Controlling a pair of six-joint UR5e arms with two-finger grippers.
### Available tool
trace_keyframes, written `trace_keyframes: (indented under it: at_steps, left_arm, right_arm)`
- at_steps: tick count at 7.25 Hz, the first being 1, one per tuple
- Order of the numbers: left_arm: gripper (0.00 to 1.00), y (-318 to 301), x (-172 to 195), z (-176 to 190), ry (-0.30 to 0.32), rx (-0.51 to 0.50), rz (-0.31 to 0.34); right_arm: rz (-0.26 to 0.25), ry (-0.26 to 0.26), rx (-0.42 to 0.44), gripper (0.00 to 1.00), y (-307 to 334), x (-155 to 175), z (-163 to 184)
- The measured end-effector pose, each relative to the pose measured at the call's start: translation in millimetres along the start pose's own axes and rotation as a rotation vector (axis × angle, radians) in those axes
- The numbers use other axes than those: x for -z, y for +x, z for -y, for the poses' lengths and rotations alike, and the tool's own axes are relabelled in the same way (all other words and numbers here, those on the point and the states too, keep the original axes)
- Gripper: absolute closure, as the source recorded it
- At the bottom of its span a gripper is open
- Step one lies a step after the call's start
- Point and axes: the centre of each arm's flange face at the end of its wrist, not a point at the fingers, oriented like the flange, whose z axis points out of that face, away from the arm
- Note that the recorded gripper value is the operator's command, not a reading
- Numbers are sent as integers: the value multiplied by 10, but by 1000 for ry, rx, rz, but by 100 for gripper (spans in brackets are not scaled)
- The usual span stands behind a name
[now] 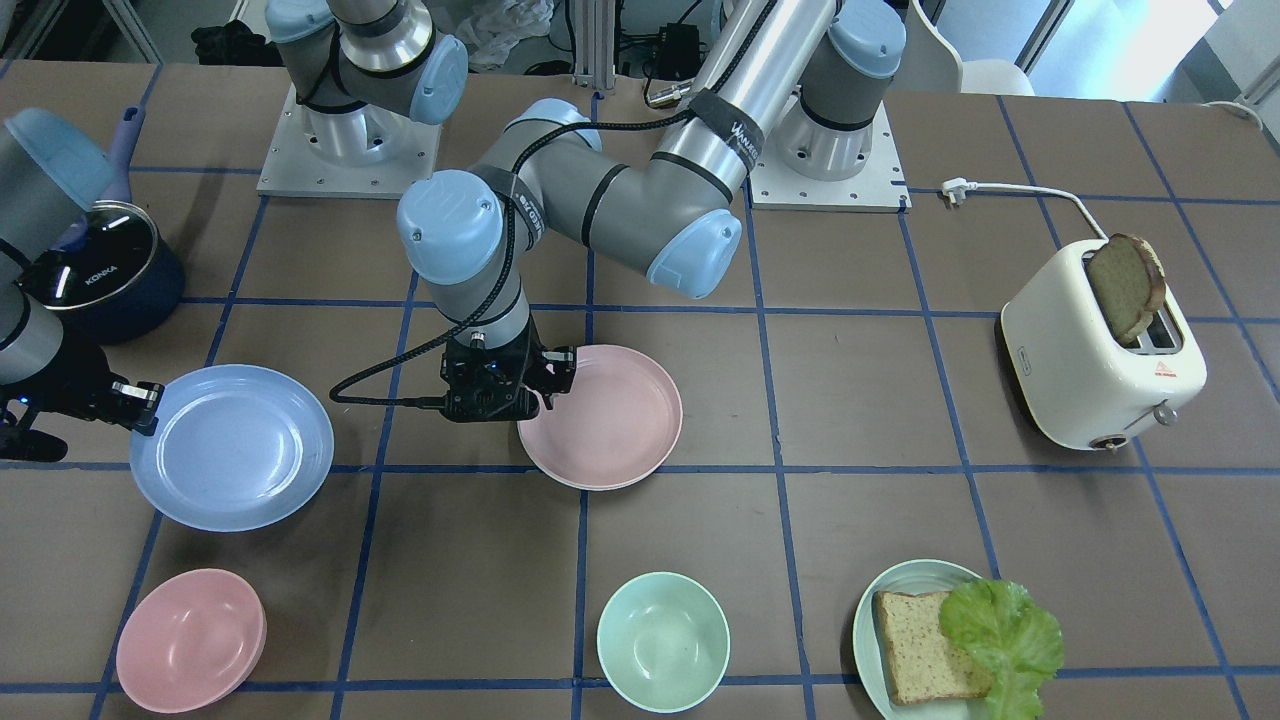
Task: Stack three plates with pink and blue
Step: 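Release pink plate and raise left gripper while right gripper lifts blue plate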
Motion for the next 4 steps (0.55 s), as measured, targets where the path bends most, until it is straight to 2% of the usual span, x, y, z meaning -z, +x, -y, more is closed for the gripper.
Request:
trace_keyframes:
  at_steps: [2,4]
  left_arm:
    - [0,-396,502,157,-17,32,-12]
    - [0,-1240,1119,421,-88,13,-17]
  right_arm:
    - [7,9,-1,100,-126,32,8]
    - [22,10,-13,100,-479,71,-21]
